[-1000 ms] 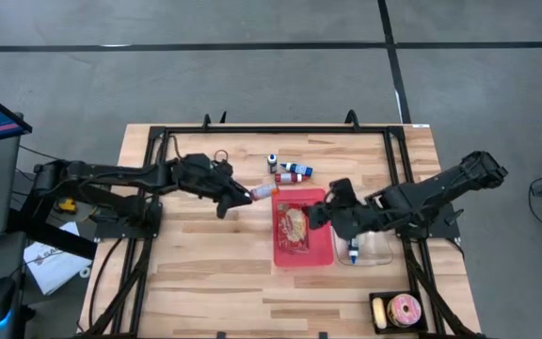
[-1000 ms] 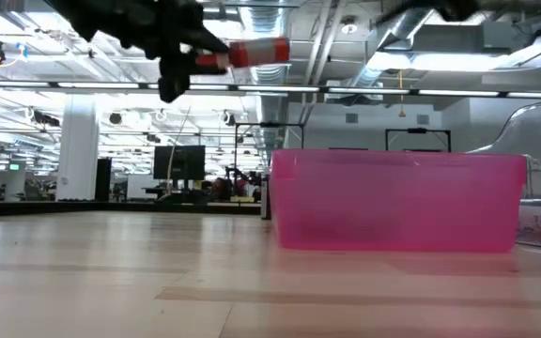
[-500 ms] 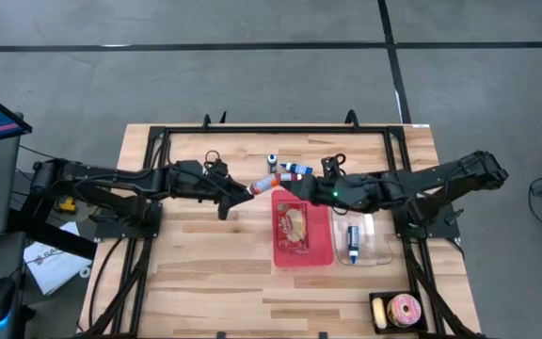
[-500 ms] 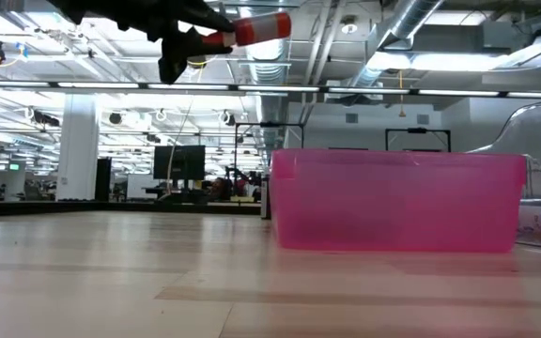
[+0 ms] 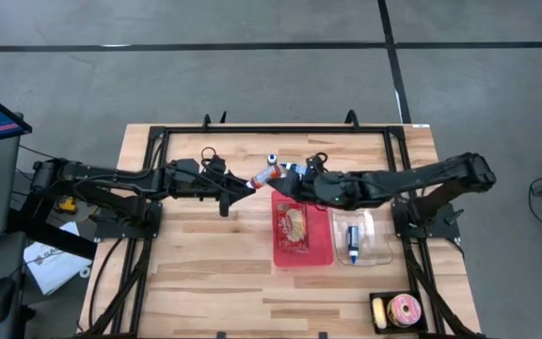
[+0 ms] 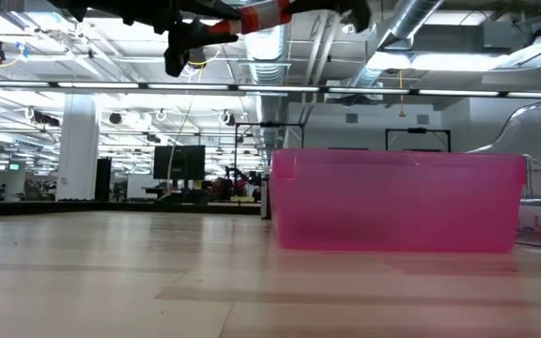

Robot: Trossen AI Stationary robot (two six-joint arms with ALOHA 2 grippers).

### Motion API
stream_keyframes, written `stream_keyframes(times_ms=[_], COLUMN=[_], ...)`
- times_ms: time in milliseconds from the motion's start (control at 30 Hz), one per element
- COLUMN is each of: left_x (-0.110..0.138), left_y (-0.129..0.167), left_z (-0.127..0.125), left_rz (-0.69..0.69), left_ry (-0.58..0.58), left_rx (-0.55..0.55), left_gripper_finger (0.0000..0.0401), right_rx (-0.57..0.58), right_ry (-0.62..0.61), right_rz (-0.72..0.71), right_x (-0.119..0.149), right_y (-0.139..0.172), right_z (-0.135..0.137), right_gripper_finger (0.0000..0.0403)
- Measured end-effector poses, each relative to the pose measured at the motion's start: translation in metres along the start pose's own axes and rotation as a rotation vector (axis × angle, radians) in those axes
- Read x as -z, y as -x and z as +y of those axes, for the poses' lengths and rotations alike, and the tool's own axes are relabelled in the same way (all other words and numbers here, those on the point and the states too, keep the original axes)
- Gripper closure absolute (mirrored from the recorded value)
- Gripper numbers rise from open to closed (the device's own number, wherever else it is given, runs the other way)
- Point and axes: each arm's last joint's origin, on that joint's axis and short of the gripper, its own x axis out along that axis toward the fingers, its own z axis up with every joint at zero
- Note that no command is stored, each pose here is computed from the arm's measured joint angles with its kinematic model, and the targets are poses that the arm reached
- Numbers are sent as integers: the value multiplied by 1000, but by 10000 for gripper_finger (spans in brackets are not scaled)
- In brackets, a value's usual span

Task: Pick & Place Food Item
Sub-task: Put the bottom red food coloring bottle into the transparent bin

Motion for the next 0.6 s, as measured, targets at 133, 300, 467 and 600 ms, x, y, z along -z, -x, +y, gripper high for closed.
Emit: stream_keyframes(times_ms=[133,300,467,600], left_x=[0,0,0,-1], left_y=[0,0,0,1], left_z=[0,0,0,0], left_rz=[-1,-3,0,-6], left_ry=[0,0,-1,-1], left_rx=[-1,-4,-4,-2], left_gripper_finger=[296,296,296,296], right_rx=[-20,-45,-50,-64], right_ry=[-21,-39,-25,-12], right_rz=[-21,-30,-32,-39], right_x=[-2,-6,-11,-14], right_y=[-18,-35,-41,-42], right_z=[-3,-7,-8,-7], right_gripper_finger=[157,157,157,161])
